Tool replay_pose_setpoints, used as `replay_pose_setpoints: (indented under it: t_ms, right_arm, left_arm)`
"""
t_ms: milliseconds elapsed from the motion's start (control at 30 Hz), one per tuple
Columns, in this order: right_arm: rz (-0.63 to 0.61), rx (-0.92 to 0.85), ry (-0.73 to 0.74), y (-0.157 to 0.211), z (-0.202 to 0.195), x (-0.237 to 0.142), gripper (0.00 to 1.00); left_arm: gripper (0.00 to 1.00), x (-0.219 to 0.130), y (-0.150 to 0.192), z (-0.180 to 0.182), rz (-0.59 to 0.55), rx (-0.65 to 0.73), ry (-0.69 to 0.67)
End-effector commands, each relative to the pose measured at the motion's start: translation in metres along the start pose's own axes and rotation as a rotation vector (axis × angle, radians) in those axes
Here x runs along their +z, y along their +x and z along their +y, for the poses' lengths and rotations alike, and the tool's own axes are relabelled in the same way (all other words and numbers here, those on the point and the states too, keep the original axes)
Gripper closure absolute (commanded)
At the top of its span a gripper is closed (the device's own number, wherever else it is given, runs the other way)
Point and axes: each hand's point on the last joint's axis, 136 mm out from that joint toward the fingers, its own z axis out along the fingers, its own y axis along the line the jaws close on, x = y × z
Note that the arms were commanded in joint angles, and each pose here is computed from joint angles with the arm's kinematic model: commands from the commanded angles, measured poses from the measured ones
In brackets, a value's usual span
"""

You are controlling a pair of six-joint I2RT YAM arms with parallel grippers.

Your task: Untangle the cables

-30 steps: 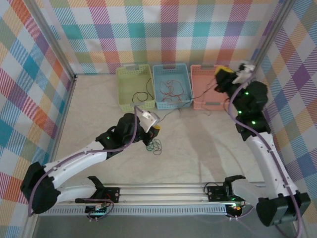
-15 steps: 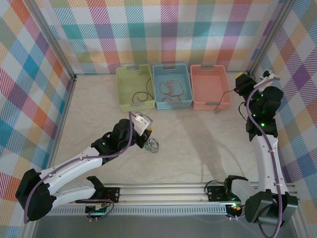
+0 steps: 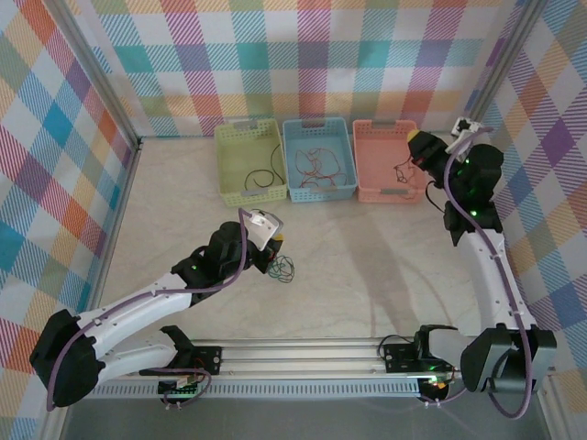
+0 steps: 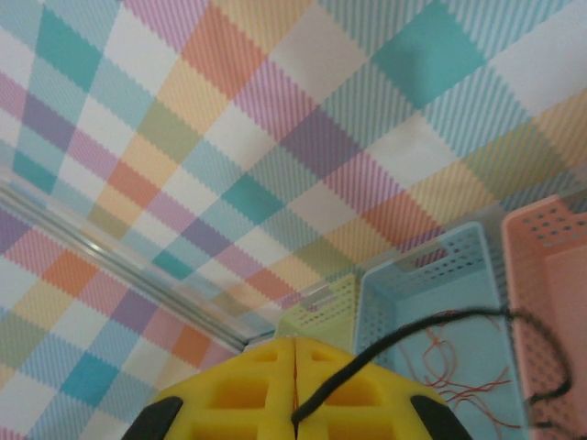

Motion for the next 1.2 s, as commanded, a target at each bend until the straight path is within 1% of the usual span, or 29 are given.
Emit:
replay_pose_setpoints:
  t_ms: [0, 333, 500, 600, 767, 867, 967, 1000, 1033, 1067, 1100, 1167]
  right_arm:
    - [0.012, -0.034, -0.088, -0.005, 0.03, 0.011, 1.0]
    - [0.125, -0.066, -0.178, 0.013, 0.064, 0.075, 1.0]
    - [0.175, -0.064, -0.228, 0.028, 0.075, 0.119, 1.0]
    - [0.201, -0.046, -0.259, 0.039, 0.073, 0.149, 1.0]
    - [0.244, -0.021, -0.247, 0.057, 0.057, 0.198, 1.0]
    - [0.284, 0.001, -0.202, 0.075, 0.034, 0.226, 1.0]
    - [0.345, 0.015, -0.134, 0.104, 0.004, 0.247, 0.92]
    - [0.369, 0.016, -0.115, 0.114, -0.005, 0.252, 0.88]
    - [0.389, 0.021, -0.09, 0.122, -0.014, 0.255, 0.81]
    - [0.415, 0.026, -0.062, 0.131, -0.022, 0.257, 0.72]
    - [0.441, 0.029, -0.042, 0.138, -0.029, 0.258, 0.71]
    - [0.477, 0.01, -0.052, 0.149, -0.032, 0.256, 0.78]
  left_arm:
    - [1.0, 0.004, -0.003, 0.001, -0.032, -0.012, 0.005]
    - [1.0, 0.011, 0.003, 0.002, -0.064, -0.032, 0.003]
    - [1.0, 0.016, 0.008, 0.003, -0.077, -0.039, -0.005]
    - [1.0, 0.019, 0.011, 0.005, -0.069, -0.038, -0.014]
    - [1.0, 0.023, 0.014, 0.004, -0.06, -0.041, -0.01]
    - [1.0, 0.022, 0.015, 0.004, -0.059, -0.04, -0.011]
    - [1.0, 0.019, 0.015, 0.004, -0.073, -0.04, -0.014]
    - [1.0, 0.019, 0.015, 0.004, -0.074, -0.04, -0.013]
    - [1.0, 0.019, 0.015, 0.004, -0.075, -0.04, -0.013]
    - [1.0, 0.018, 0.015, 0.004, -0.076, -0.041, -0.013]
    - [1.0, 0.018, 0.015, 0.004, -0.076, -0.043, -0.012]
    - [1.0, 0.017, 0.015, 0.004, -0.08, -0.043, -0.012]
